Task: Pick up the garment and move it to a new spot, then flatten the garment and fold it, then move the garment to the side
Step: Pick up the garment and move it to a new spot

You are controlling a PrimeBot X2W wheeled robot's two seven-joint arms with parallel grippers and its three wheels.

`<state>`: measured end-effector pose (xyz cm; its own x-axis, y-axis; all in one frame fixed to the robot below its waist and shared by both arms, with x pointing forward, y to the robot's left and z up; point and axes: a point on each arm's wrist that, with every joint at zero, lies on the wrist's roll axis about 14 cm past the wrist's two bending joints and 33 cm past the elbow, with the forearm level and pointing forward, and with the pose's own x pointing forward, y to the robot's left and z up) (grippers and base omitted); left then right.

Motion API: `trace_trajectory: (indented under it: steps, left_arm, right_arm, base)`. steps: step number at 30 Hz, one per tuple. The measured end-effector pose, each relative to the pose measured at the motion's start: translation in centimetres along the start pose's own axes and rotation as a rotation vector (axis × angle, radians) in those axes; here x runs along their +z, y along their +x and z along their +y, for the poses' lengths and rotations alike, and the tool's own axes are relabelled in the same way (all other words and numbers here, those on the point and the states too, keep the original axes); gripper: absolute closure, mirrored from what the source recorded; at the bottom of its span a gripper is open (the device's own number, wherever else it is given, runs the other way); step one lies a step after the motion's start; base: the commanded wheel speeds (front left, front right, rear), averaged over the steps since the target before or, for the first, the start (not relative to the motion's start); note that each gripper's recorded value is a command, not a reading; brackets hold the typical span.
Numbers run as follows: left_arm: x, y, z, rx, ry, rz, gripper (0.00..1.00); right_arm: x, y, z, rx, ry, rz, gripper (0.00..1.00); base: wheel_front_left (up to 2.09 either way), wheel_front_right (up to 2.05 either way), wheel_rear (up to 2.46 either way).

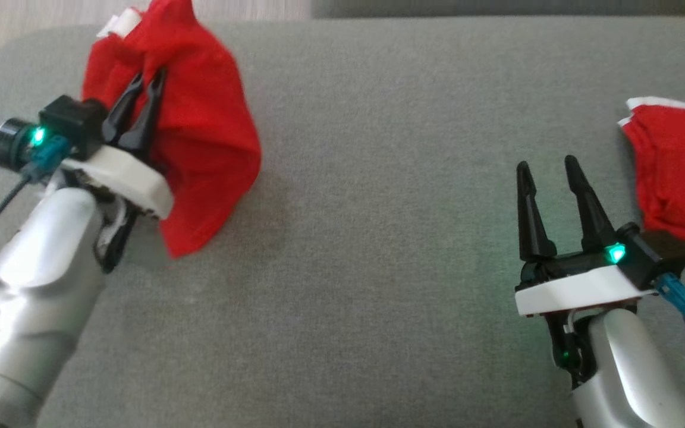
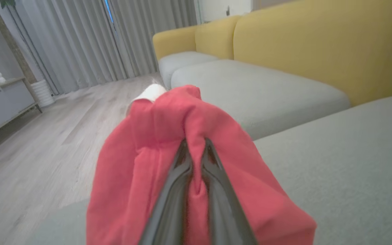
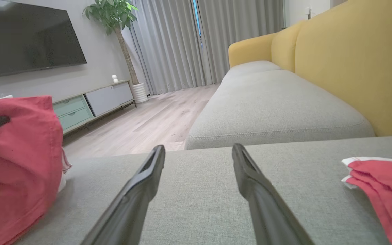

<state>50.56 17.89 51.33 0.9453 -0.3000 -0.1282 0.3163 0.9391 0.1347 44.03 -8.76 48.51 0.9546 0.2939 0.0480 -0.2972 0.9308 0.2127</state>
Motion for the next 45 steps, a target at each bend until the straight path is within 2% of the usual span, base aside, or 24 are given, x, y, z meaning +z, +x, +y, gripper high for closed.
trace_trajectory:
  steps: [8, 18, 23, 24, 25, 26, 27, 31, 36, 39, 43, 45]
  left_arm:
    - [5.7, 2.1, -7.2, -0.089, -0.036, -0.17, 1.0]
    - [8.6, 5.5, -16.5, -0.194, -0.13, -0.251, 1.0]
    - [10.0, 6.8, -20.0, -0.263, -0.097, -0.295, 1.0]
    - [9.5, 6.9, -21.0, -0.296, -0.083, -0.284, 0.95]
    - [8.7, 6.7, -22.2, -0.335, -0.071, -0.266, 0.55]
    - [7.8, 6.5, -23.4, -0.378, -0.059, -0.245, 0.12]
    - [6.8, 6.1, -24.4, -0.417, -0.052, -0.222, 0.0]
    - [2.5, 3.9, -26.6, -0.505, -0.04, -0.115, 0.0]
    - [0.6, 2.5, -25.7, -0.489, -0.041, -0.07, 0.0]
    - [1.7, 2.8, -23.1, -0.397, -0.074, -0.091, 0.0]
    - [4.0, 2.5, -17.7, -0.224, -0.135, -0.165, 0.0]
    - [3.7, 1.5, -14.6, -0.132, -0.159, -0.173, 0.0]
  right_arm:
    - [1.6, -1.9, -1.3, -0.051, -0.003, -0.032, 0.0]
    - [3.7, -3.9, -5.5, -0.179, -0.01, -0.087, 0.0]
    - [3.7, -4.6, -6.9, -0.222, -0.012, -0.086, 0.0]
    - [3.5, -4.7, -7.1, -0.228, -0.013, -0.082, 0.0]
    - [3.4, -4.7, -7.2, -0.232, -0.013, -0.079, 0.0]
    - [3.4, -4.7, -7.3, -0.235, -0.013, -0.078, 0.0]
    - [3.3, -4.7, -7.4, -0.237, -0.013, -0.077, 0.0]
    - [3.5, -4.5, -7.5, -0.237, -0.011, -0.083, 0.0]
    - [3.6, -3.6, -6.4, -0.202, -0.012, -0.09, 0.0]
    - [3.7, -3.1, -5.5, -0.174, -0.016, -0.095, 0.0]
    - [3.8, -2.5, -4.3, -0.137, -0.017, -0.097, 0.0]
    - [4.1, -2.3, -3.7, -0.121, -0.016, -0.104, 0.0]
  base:
    - [0.0, 0.0, 0.0]
    - [0.0, 0.0, 0.0]
    - [0.0, 0.0, 0.0]
    - [0.0, 0.0, 0.0]
    - [0.0, 0.0, 0.0]
    - [0.0, 0.0, 0.0]
    - [0.0, 0.0, 0.0]
    - [0.0, 0.0, 0.0]
    - [0.0, 0.0, 0.0]
    - [0.0, 0.0, 0.0]
    - [0.0, 0.0, 0.0]
    - [0.0, 0.0, 0.0]
